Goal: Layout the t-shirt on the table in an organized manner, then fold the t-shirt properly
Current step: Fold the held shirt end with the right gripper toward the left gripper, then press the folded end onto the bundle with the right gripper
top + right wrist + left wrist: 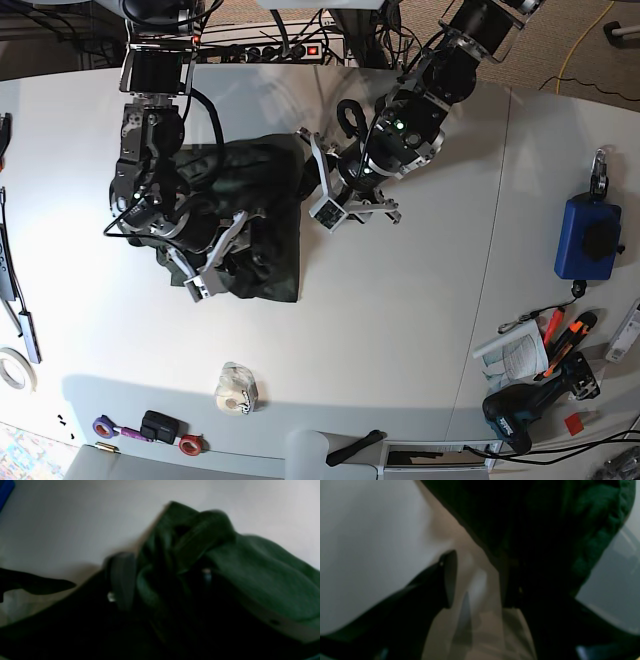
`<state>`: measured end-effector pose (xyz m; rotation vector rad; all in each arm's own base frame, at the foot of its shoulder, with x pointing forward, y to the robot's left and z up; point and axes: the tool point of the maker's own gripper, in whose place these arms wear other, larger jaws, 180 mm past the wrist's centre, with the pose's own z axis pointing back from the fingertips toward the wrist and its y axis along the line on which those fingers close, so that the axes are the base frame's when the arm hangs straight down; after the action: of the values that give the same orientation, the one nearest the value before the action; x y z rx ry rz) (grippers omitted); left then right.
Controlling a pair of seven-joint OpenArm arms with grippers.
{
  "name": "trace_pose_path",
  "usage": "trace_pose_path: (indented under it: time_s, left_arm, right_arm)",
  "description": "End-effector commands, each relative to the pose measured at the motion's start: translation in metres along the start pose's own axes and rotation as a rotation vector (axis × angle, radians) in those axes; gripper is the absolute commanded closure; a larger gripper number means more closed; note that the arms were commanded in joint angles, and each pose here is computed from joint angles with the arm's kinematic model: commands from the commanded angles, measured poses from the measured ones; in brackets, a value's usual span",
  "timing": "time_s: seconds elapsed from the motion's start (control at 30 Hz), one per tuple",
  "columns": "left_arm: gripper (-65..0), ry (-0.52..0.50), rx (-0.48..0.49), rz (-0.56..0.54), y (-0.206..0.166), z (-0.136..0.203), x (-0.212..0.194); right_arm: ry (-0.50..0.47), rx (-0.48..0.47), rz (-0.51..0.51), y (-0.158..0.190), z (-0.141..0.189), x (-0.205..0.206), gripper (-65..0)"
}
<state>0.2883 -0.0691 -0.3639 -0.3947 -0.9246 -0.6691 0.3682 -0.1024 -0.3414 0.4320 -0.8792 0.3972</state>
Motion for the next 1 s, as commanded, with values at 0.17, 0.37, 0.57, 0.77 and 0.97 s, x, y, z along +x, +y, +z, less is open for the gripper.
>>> trace_pose_path:
  time_s: [0.17, 0.37, 0.57, 0.77, 0.97]
  left_arm:
    - [-27.9, -0.051, 0.001, -0.006, 0.002, 0.001, 0.016]
    - [-27.9, -0.050, 0.001, -0.007, 0.002, 0.001, 0.016]
    - [-27.9, -0.051, 0.001, -0.006, 0.001, 0.001, 0.016]
    - [-27.9, -0.052, 0.000, -0.007, 0.001, 0.001, 0.017]
    - [-27.9, -0.051, 0.000, -0.006, 0.001, 0.001, 0.016]
  right_arm:
    - [-0.128, 0.000, 0.025, -0.002, 0.005, 0.037, -34.1]
    - [-0.216, -0.182, -0.112, -0.070, 0.047, 0.052, -34.1]
    - [-0.281, -0.341, -0.271, -0.131, 0.107, 0.033, -34.1]
    - [-0.253, -0.399, -0.285, -0.154, 0.134, 0.020, -34.1]
    - [-0.198, -0.369, -0.348, -0.166, 0.118, -0.003, -34.1]
